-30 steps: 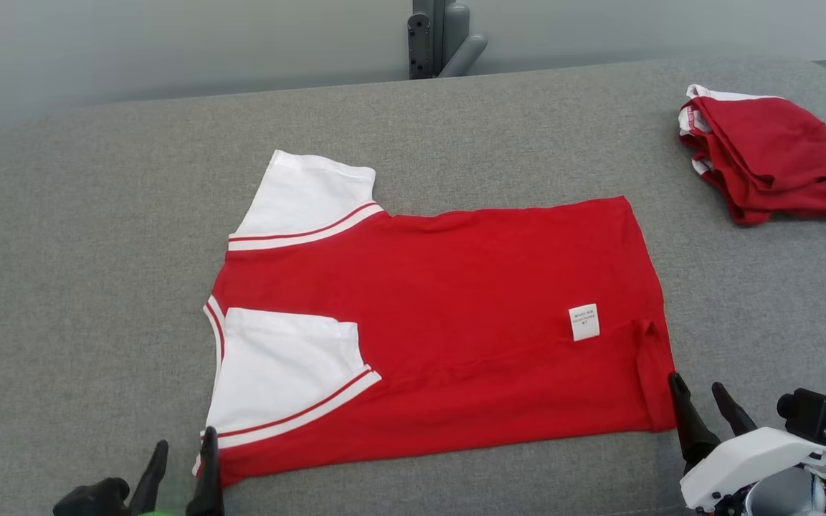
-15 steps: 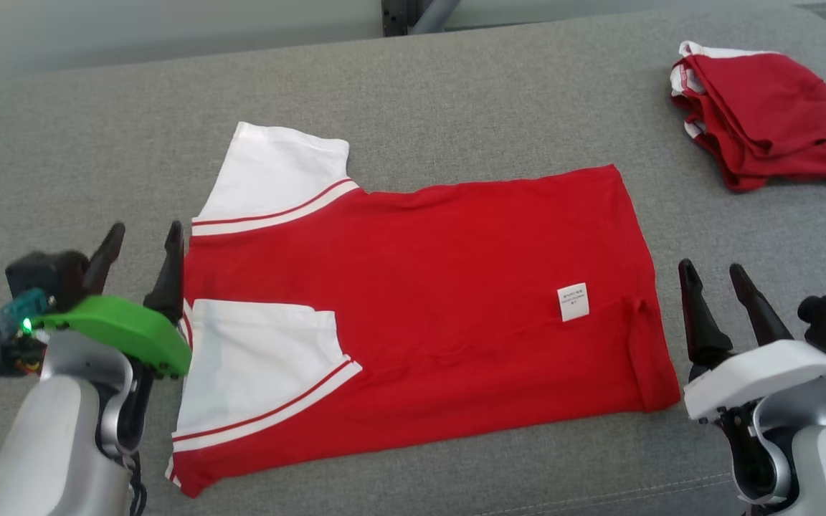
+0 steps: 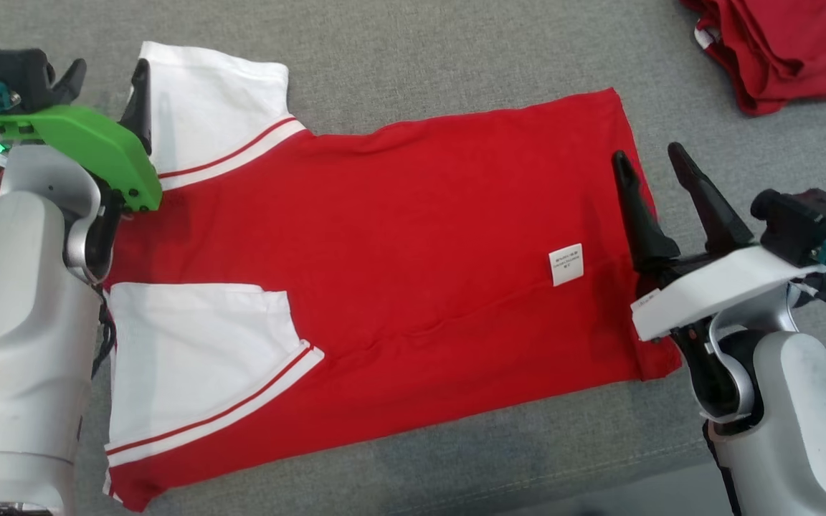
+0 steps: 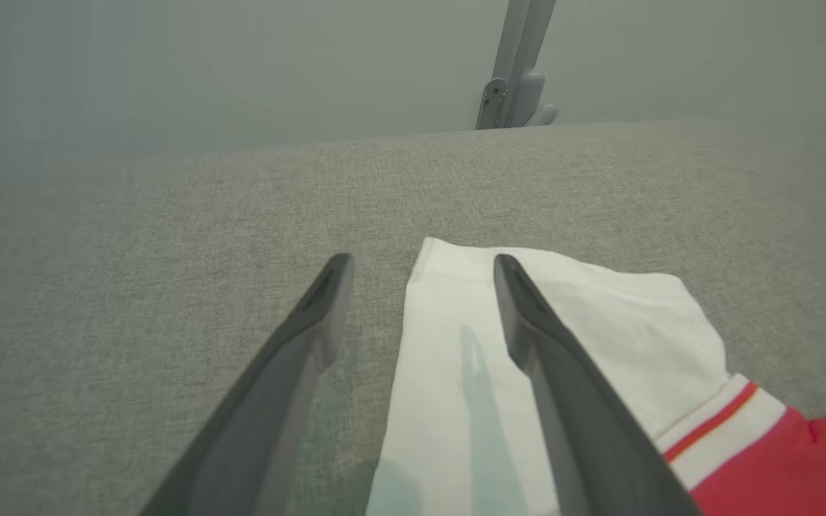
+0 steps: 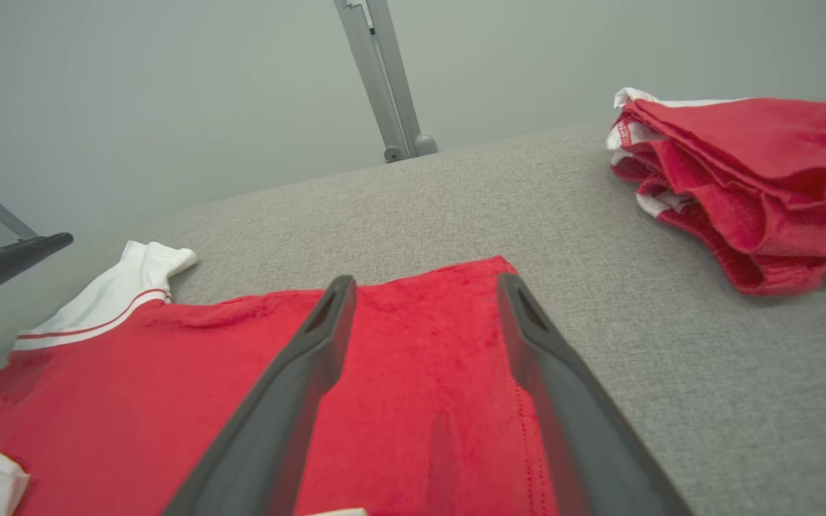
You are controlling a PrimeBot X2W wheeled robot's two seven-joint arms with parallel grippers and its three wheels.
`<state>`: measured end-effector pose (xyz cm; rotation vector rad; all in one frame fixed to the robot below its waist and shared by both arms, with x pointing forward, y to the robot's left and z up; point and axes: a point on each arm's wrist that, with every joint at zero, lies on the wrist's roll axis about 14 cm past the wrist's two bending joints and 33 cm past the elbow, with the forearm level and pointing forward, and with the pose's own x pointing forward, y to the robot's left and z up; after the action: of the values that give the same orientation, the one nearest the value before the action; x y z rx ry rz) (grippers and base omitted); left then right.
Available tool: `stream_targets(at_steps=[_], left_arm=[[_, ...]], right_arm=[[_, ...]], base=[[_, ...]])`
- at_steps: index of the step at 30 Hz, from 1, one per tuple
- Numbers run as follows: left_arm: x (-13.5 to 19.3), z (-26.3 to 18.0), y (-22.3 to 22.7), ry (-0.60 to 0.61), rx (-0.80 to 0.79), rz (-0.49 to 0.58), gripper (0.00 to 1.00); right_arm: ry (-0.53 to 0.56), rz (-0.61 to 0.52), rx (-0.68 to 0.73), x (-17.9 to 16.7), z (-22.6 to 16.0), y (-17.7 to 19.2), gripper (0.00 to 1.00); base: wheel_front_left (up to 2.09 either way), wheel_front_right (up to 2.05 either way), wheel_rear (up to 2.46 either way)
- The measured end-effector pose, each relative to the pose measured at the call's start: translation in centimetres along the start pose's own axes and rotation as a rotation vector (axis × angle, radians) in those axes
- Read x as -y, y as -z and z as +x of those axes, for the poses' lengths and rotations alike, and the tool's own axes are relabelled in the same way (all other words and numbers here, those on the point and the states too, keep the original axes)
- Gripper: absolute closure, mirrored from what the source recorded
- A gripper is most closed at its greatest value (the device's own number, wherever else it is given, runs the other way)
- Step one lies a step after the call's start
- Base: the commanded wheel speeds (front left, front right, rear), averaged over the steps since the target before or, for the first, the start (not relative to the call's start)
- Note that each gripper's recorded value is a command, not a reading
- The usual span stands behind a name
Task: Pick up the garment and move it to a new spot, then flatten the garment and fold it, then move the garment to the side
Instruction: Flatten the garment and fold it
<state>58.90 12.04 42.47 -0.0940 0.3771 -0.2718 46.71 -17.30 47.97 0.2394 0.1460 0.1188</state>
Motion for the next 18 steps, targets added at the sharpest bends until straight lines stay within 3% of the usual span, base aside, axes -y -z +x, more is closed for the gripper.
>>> stream_targets(at_steps=[13, 14, 15, 16, 17, 18], left_arm=[[-0.1, 5.4, 5.2, -0.012, -0.134, 0.019, 0.00], [-0.1, 5.5, 5.3, -0.012, -0.138, 0.020, 0.08], [-0.1, 5.5, 5.3, -0.009, -0.140, 0.022, 0.50], [0.0, 5.5, 5.3, -0.006, -0.140, 0.023, 0.63], [0.1, 5.5, 5.4, -0.004, -0.142, 0.026, 1.00], [0.2, 5.4, 5.3, 0.002, -0.142, 0.029, 1.00]], right_arm=[[0.033, -0.052, -0.046, 2.5, 1.4, 1.7, 0.00], [0.035, -0.052, -0.045, 2.6, 1.3, 1.8, 0.00], [0.034, -0.052, -0.045, 2.5, 1.3, 1.8, 0.00], [0.031, -0.052, -0.043, 2.4, 1.4, 1.7, 0.00], [0.029, -0.053, -0.041, 2.4, 1.4, 1.6, 0.00], [0.028, -0.056, -0.038, 2.4, 1.4, 1.5, 0.00]], base=[[0.00, 0.00, 0.00], [0.00, 0.00, 0.00], [0.00, 0.00, 0.00], [0.00, 0.00, 0.00], [0.00, 0.00, 0.00], [0.00, 0.00, 0.00]])
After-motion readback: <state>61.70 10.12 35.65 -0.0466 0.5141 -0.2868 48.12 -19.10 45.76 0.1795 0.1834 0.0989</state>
